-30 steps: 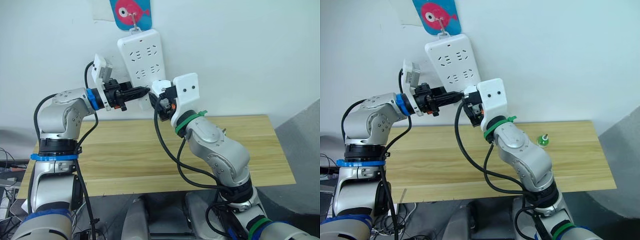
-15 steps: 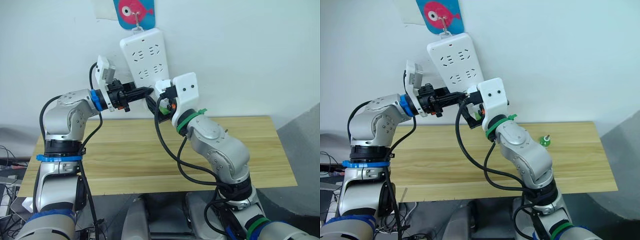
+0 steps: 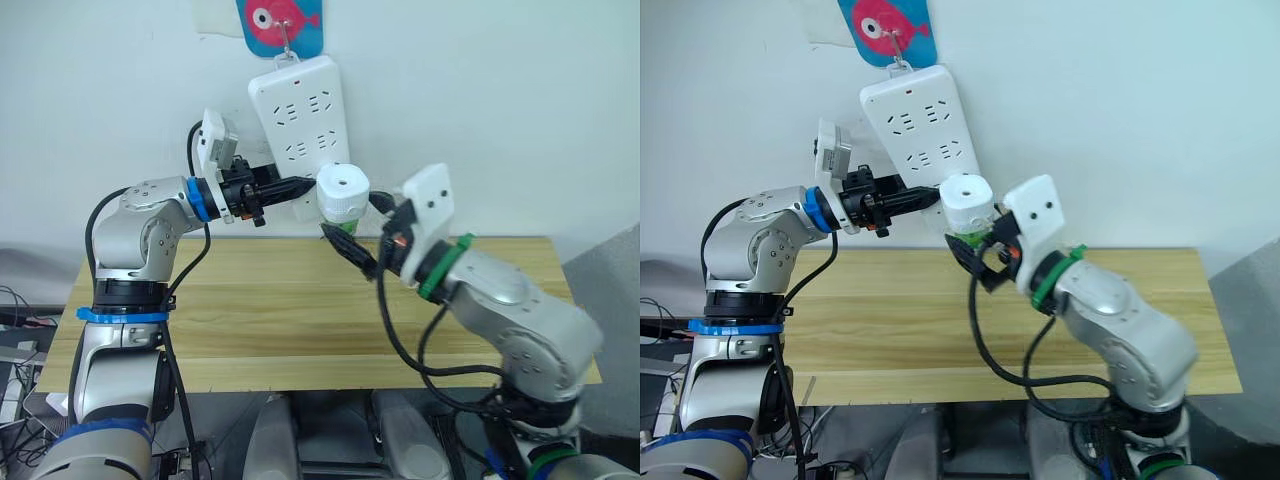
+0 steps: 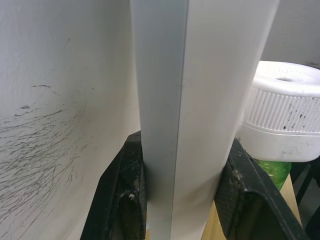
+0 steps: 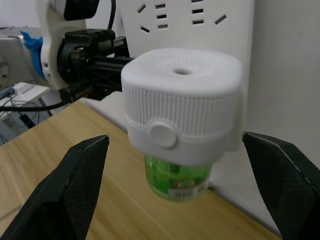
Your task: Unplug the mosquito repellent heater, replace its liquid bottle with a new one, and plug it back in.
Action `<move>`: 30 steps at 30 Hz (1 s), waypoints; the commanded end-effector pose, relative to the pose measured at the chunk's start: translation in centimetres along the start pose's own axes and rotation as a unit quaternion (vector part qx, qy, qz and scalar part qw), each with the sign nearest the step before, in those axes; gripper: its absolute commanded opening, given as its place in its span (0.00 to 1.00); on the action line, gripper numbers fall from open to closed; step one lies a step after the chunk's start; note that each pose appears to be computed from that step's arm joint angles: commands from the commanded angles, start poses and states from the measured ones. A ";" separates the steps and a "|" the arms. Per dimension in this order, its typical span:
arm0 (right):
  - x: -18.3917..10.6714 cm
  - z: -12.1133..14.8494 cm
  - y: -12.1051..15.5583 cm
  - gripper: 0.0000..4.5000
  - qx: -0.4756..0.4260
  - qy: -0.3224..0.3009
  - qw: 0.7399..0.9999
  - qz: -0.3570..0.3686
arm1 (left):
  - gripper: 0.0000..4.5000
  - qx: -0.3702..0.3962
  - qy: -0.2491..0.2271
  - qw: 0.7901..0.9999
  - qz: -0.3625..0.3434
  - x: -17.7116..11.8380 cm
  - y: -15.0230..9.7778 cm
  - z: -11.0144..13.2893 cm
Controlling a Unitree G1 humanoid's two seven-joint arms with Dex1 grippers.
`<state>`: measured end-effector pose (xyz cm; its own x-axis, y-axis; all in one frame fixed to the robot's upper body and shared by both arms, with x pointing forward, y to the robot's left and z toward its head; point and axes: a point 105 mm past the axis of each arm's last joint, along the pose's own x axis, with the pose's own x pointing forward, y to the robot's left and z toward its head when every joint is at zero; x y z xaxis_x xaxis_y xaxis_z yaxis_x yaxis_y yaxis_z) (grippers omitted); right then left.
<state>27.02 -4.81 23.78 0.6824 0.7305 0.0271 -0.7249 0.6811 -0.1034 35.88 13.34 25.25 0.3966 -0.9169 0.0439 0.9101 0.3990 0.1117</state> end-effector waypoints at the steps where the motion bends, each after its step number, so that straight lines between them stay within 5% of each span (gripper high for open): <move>1: -1.5 1.1 1.0 0.91 -0.001 -0.024 0.998 0.052 | 0.29 0.014 0.002 1.000 0.003 -0.3 0.1 0.4; 2: -1.6 1.2 1.1 0.87 0.003 -0.025 0.997 0.068 | 0.29 0.015 0.005 1.000 0.011 -0.5 0.5 0.2; 3: -1.6 1.3 1.3 0.78 0.004 -0.028 0.996 0.084 | 0.45 0.014 0.010 1.000 0.016 -0.8 0.7 -0.1; 10: -1.1 1.3 2.2 0.22 0.011 -0.032 0.990 0.140 | 0.94 0.019 0.052 0.996 0.068 -4.7 1.1 -1.9; 12: -0.7 1.2 2.5 0.04 0.015 -0.035 0.988 0.151 | 1.00 0.026 0.071 0.994 0.075 -6.1 0.0 -2.4; 21: 1.3 0.2 3.6 0.01 0.019 -0.032 0.984 0.172 | 1.00 0.029 0.067 0.995 0.061 -6.9 -6.4 -0.5; 30: 4.4 0.0 3.3 0.01 0.013 -0.047 0.990 0.136 | 1.00 0.019 0.075 0.993 0.084 -7.5 -7.2 -0.3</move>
<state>27.75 0.39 22.50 0.4499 0.8917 0.0490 -0.8903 0.4521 -0.0544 26.91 17.32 22.80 0.5537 -0.8268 -0.0993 0.8319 0.5439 0.1100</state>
